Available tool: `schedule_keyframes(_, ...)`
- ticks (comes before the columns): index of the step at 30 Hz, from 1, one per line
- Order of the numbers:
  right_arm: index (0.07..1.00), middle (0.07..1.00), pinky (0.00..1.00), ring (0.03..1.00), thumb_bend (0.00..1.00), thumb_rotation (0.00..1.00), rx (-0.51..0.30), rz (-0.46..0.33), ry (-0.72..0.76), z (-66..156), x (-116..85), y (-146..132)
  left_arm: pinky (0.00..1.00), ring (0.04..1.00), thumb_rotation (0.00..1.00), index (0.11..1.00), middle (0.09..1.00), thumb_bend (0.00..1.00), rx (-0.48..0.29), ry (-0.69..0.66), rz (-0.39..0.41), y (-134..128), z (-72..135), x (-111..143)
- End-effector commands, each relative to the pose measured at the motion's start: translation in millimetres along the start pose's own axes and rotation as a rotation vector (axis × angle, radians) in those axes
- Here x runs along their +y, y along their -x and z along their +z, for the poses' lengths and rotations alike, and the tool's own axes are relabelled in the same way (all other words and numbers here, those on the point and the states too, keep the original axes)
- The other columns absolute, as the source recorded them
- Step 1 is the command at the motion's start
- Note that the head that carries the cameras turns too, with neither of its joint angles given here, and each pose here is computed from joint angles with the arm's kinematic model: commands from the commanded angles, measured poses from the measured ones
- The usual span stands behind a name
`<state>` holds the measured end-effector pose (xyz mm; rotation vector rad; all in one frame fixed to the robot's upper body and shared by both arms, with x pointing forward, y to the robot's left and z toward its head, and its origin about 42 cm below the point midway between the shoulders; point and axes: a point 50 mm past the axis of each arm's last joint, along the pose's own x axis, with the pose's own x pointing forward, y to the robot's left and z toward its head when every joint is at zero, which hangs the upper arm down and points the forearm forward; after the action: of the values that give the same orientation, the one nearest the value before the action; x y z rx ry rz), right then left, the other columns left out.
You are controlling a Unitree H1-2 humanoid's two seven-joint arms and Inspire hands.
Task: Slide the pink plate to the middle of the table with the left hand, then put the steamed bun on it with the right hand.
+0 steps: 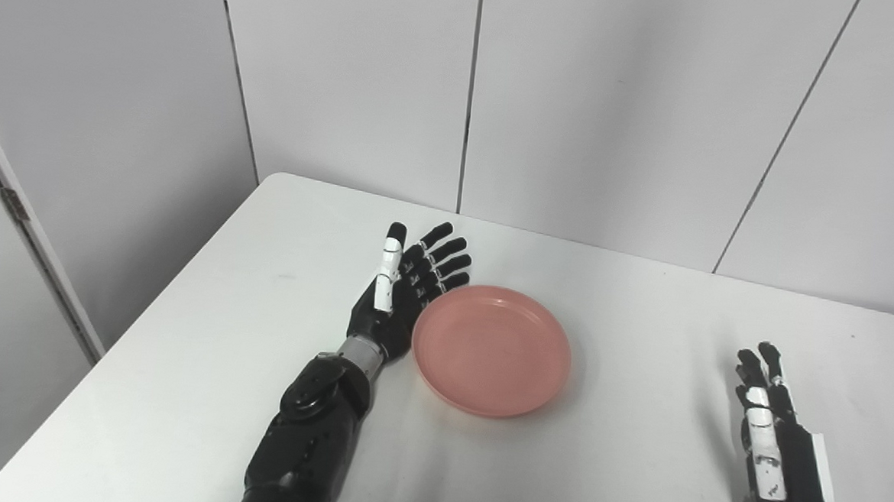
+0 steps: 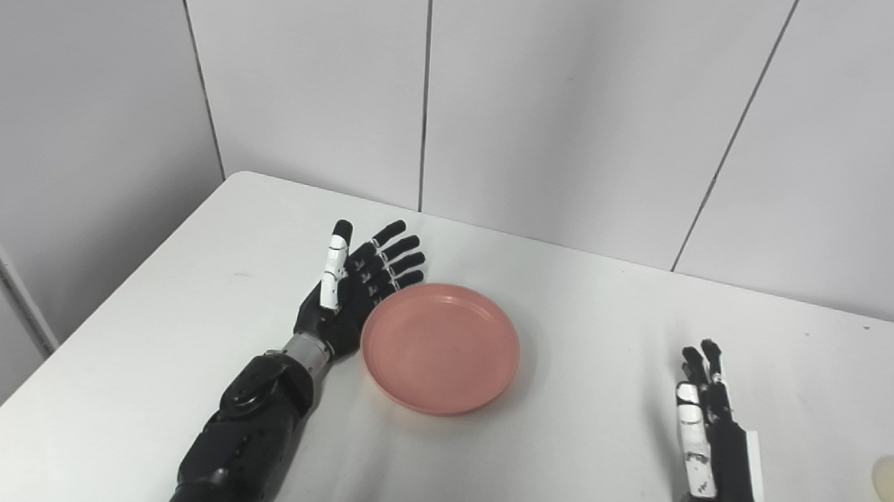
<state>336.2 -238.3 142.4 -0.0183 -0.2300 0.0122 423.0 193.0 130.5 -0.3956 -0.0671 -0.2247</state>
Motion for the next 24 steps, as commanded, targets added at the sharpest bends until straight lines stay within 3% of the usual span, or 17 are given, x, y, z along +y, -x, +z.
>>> schedule_keyframes(1, 0.971, 0.940, 1.00, 0.977, 0.45, 0.86, -0.084, 0.014, 0.008, 11, 5, -10, 0.85, 0.864, 0.97, 0.862, 0.862, 0.67, -0.024, -0.009, -0.025, 3, 1, -15)
schedule_keyframes(11, 0.944, 0.907, 1.00, 0.920, 0.58, 0.81, -0.101, 0.017, 0.026, 7, 29, -11, 0.97, 0.920, 0.97, 0.921, 0.928, 0.64, -0.007, -0.053, -0.003, 42, -13, -34)
schedule_keyframes(18, 0.947, 0.919, 1.00, 0.944, 0.56, 0.80, -0.101, 0.017, 0.035, 8, 43, -14, 1.00, 0.954, 0.93, 0.981, 0.969, 0.66, 0.031, -0.053, -0.025, 52, -21, -39)
schedule_keyframes(24, 0.945, 0.923, 1.00, 0.946, 0.56, 0.79, -0.106, 0.018, 0.031, 7, 47, -17, 1.00, 0.957, 0.92, 0.977, 0.972, 0.68, 0.051, -0.107, -0.059, 54, -28, -48)
